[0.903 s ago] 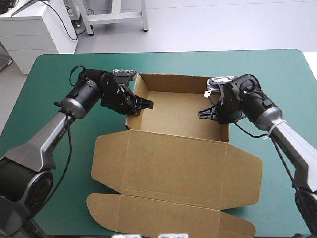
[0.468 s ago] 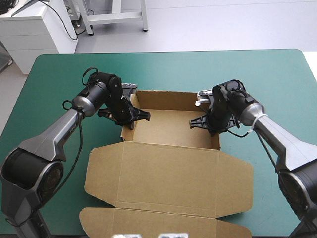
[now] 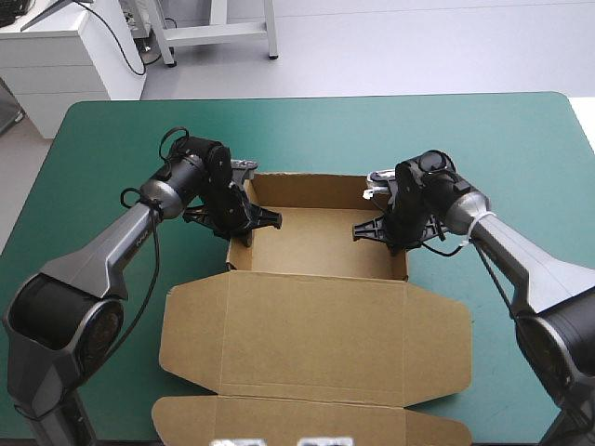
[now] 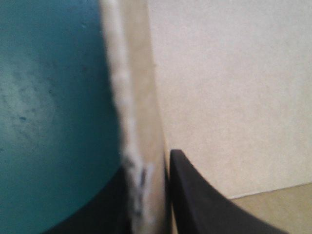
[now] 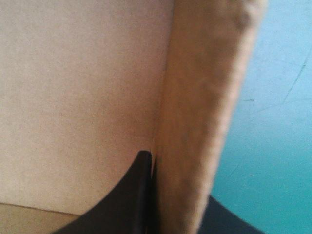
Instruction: Fold the box
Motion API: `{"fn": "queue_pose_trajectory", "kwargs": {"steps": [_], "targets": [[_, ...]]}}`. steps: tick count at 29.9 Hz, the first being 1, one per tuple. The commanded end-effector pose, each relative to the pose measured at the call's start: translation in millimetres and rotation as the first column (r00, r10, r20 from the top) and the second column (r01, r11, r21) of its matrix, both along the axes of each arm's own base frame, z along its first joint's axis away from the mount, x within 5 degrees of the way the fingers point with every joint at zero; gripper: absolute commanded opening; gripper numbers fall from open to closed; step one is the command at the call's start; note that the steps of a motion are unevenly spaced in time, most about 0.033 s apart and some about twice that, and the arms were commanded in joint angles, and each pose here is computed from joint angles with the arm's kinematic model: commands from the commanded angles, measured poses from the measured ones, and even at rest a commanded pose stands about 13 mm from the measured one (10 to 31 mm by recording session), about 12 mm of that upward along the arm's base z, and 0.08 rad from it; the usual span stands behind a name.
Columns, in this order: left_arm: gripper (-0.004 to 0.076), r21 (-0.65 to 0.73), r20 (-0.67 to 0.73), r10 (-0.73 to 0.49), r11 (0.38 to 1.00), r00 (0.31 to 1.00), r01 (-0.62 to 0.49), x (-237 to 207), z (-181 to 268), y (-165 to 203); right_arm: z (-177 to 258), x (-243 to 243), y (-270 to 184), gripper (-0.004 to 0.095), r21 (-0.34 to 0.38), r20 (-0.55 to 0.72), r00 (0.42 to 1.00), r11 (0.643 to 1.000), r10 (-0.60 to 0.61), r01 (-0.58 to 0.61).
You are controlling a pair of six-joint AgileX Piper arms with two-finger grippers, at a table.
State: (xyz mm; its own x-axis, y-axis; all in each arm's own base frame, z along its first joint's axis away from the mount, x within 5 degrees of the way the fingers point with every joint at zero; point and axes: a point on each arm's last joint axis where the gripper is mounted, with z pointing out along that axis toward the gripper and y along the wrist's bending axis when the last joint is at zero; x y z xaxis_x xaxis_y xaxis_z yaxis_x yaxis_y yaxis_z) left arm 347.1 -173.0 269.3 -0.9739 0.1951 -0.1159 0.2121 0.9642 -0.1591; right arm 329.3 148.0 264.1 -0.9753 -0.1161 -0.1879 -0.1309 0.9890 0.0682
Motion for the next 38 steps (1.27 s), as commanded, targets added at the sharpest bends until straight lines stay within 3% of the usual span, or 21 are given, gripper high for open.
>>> {"fn": "queue_pose_trajectory", "kwargs": {"steps": [1,4,8,10,17,20,23,30,38], "targets": [[0.0324,-0.086,0.05,-0.01,0.996,0.999,0.014,-7.7,28.7,-7.7,22.5,-3.8,0.4,0.0196,0.043,0.065,0.997,0.999,0.027,-0.03],[0.0465,-0.088,0.055,-0.009,0.996,0.998,0.013,-7.3,28.8,-7.9,22.4,-1.9,-4.7,0.0382,0.044,0.061,0.998,0.999,0.011,-0.014],[0.0482,-0.067,0.061,-0.014,0.998,0.998,0.018,-6.8,30.3,-6.1,24.1,1.0,-9.7,0.0609,0.048,0.066,0.998,0.999,-0.006,0.003],[0.0481,-0.001,0.091,-0.027,1.0,0.995,0.028,-4.4,37.2,-0.5,29.2,2.5,-10.4,0.0667,0.056,0.079,0.997,0.998,-0.011,0.006],[0.0433,0.013,0.307,-0.03,1.0,0.951,0.028,0.8,94.8,6.8,60.2,10.2,-7.5,0.0675,0.098,0.161,0.986,0.995,-0.039,0.024],[0.0296,0.029,0.402,-0.058,0.998,0.914,0.051,-4.1,122.8,12.9,72.2,9.9,-9.7,0.0675,0.1,0.157,0.986,0.994,-0.061,0.045],[0.0006,0.023,0.45,-0.076,0.997,0.89,0.073,-18.6,142.5,19.8,76.3,7.3,-17.8,0.0674,0.096,0.125,0.987,0.991,-0.102,0.091],[-0.0008,0.007,0.487,-0.07,0.997,0.87,0.076,-69.6,165.7,44.0,87.1,1.4,-22.3,0.0674,0.115,0.144,0.981,0.986,-0.134,0.118],[-0.0008,0.067,0.467,-0.087,0.996,0.88,0.063,-129.4,147.4,77.4,75.5,2.0,-22.2,0.0673,0.108,0.128,0.982,0.986,-0.14,0.127]]}}
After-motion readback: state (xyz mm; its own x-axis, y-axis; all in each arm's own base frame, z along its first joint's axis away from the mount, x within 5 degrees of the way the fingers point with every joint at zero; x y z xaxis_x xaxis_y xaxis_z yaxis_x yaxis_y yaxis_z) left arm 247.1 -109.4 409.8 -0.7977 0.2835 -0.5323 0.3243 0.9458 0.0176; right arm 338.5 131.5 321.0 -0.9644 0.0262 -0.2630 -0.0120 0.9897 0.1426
